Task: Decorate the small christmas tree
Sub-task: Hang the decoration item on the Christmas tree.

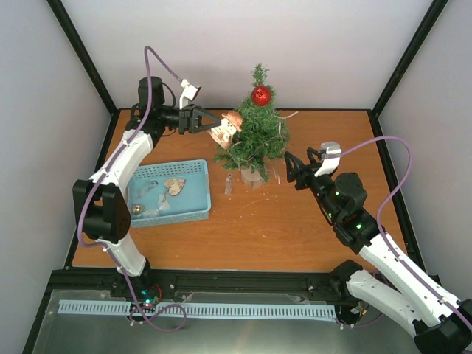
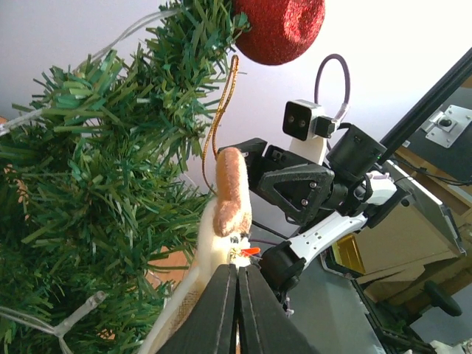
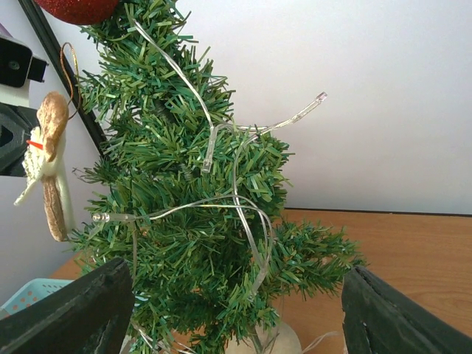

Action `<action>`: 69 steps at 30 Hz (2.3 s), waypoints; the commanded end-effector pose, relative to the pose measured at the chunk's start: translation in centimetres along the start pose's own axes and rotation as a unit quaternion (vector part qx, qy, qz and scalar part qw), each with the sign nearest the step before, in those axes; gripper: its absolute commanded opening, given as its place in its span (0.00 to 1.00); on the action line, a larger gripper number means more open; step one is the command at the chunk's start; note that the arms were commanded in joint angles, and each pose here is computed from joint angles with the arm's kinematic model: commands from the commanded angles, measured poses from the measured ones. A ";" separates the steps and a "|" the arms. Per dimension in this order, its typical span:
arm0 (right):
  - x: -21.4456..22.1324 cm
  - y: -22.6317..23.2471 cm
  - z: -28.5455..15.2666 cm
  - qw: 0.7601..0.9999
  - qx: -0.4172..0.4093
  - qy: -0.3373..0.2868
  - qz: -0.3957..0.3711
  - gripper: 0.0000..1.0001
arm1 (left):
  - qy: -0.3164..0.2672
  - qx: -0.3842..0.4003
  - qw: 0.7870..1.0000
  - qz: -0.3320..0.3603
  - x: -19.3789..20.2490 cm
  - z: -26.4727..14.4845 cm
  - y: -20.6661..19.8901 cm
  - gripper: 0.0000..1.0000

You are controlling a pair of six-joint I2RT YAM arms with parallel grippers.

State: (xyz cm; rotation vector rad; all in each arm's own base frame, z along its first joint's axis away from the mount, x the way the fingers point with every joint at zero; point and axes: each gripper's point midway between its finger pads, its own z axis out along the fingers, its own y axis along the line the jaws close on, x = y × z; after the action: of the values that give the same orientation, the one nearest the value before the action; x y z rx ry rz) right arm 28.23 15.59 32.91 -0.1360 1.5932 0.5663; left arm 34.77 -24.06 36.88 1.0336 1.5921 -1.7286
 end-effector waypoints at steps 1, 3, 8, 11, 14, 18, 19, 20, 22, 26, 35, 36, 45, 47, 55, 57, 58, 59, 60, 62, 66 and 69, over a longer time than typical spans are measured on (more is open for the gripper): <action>-1.2 0.5 -0.1 1.000 -0.004 -0.016 -0.005 0.77 | 0.004 0.011 1.000 0.020 -1.5 0.2 -0.8 0.01; -1.1 0.4 -0.1 1.000 -0.002 -0.015 -0.009 0.77 | -0.001 -0.002 1.000 0.018 -1.7 0.2 -0.2 0.01; -1.5 0.6 -0.3 1.000 -0.004 -0.021 -0.009 0.74 | -0.005 -0.030 1.000 -0.004 -1.9 0.2 1.4 0.01; -1.8 0.9 -0.3 1.000 -0.008 -0.022 -0.012 0.72 | -0.002 -0.035 0.999 -0.010 -1.5 0.2 1.7 0.01; -1.7 0.9 -0.1 1.000 -0.008 -0.020 -0.015 0.71 | 0.000 -0.024 1.000 -0.010 -0.9 0.2 1.1 0.01; -1.9 1.6 0.2 0.999 -0.025 -0.025 -0.015 0.68 | 0.002 -0.014 1.000 -0.004 -0.3 0.2 0.1 0.01; -2.4 2.0 0.2 0.999 -0.032 -0.032 -0.013 0.67 | 0.002 -0.014 1.000 -0.003 -0.3 0.2 -0.1 0.01; -2.8 2.3 0.2 0.998 -0.038 -0.038 -0.010 0.65 | 0.002 -0.015 1.000 -0.001 -0.2 0.2 -0.3 0.01; -3.9 3.1 0.3 0.997 -0.051 -0.053 -0.002 0.62 | 0.001 -0.017 1.000 -0.002 -0.2 0.1 -0.3 0.01; -4.7 4.0 0.8 0.996 -0.062 -0.057 0.003 0.58 | 0.001 -0.024 1.000 -0.008 -0.3 0.1 0.1 0.01; -4.0 4.3 0.8 0.997 -0.059 -0.047 -0.002 0.57 | -0.013 -0.053 0.998 -0.016 -1.0 -1.4 0.7 0.01; -4.0 4.3 0.8 0.997 -0.059 -0.047 -0.002 0.57 | -0.014 -0.055 0.998 -0.017 -1.1 -1.5 0.7 0.01; -3.7 4.6 0.9 0.997 -0.057 -0.045 -0.008 0.57 | -0.016 -0.057 0.998 -0.017 -1.5 -1.6 1.3 0.01; -3.6 4.5 0.9 0.997 -0.055 -0.044 -0.009 0.56 | -0.015 -0.054 0.998 -0.011 -1.6 -1.6 1.0 0.01; -3.4 4.6 0.9 0.997 -0.055 -0.043 -0.010 0.56 | -0.010 -0.024 0.999 0.023 -1.7 -1.5 -1.6 0.01; -3.3 4.5 1.0 0.998 -0.054 -0.043 -0.010 0.56 | -0.010 -0.020 0.999 0.025 -1.7 -1.5 -2.0 0.01; -3.3 4.5 1.0 0.998 -0.054 -0.042 -0.011 0.57 | -0.009 -0.020 0.999 0.026 -1.7 -1.5 -2.1 0.01; -3.4 4.5 1.0 0.998 -0.054 -0.042 -0.011 0.57 | -0.010 -0.021 0.999 0.028 -1.6 -1.5 -2.3 0.01; -3.3 4.6 0.9 0.998 -0.055 -0.041 -0.011 0.57 | -0.010 -0.023 0.999 0.030 -1.5 -1.5 -2.5 0.01; -3.4 4.5 0.8 0.998 -0.054 -0.043 -0.011 0.57 | -0.011 -0.026 0.999 0.031 -1.3 -1.5 -2.6 0.01; -3.4 4.4 0.7 0.998 -0.052 -0.044 -0.011 0.57 | -0.010 -0.021 0.999 0.034 -1.4 -1.7 -2.8 0.01; -3.4 4.4 0.7 0.998 -0.052 -0.043 -0.012 0.57 | -0.011 -0.021 0.999 0.045 -1.8 -1.8 -3.3 0.01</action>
State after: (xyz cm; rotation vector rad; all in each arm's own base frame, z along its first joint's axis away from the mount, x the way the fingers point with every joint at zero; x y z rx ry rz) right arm 27.73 19.07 36.71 -0.2039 1.5028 0.6397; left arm 34.10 -22.59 38.57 0.9926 1.6092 -1.6656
